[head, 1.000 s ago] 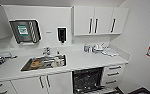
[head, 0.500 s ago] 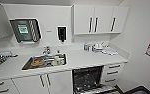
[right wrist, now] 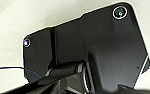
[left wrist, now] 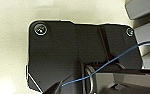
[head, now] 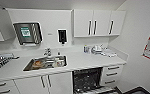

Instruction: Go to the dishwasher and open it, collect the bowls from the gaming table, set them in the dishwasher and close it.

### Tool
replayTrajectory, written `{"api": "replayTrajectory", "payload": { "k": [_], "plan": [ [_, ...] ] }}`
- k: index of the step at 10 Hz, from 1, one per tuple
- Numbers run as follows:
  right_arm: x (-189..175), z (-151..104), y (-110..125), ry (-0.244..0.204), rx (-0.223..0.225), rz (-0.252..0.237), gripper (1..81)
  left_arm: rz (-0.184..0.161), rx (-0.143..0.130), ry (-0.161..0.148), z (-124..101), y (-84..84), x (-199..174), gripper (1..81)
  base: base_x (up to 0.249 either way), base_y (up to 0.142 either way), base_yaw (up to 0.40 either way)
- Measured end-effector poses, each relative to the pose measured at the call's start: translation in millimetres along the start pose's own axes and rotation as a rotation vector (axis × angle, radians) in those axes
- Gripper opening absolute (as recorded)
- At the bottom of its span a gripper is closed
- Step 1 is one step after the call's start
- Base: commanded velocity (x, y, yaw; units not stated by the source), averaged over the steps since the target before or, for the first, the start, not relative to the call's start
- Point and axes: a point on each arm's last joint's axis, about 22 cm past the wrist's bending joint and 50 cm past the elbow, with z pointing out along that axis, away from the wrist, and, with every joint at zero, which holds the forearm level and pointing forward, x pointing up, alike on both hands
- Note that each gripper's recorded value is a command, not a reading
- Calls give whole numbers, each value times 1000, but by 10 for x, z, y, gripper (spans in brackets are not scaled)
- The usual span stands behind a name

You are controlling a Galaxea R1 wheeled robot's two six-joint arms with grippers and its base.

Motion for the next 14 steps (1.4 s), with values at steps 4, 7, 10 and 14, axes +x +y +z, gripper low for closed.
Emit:
{"api": "replayTrajectory", "payload": {
  "k": [4, 7, 10, 14],
  "plan": [
    [-288, -12, 59, -74, -16, 29, 811, -27, 2, -81, -32, 2, -324, 811, 0, 0, 0],
    [-135, 0, 41, -52, -13, 24, 811, -21, 0, -47, 6, 3, -106, 811, 0, 0, 0],
    [-176, -15, 36, -43, -10, 14, 811, -14, -1, -43, -15, 23, -159, 811, 0, 0, 0],
    [20, -24, -13, 8, 2, -6, 811, 5, -3, 18, -13, 30, 97, 811, 0, 0, 0]
  ]
}}
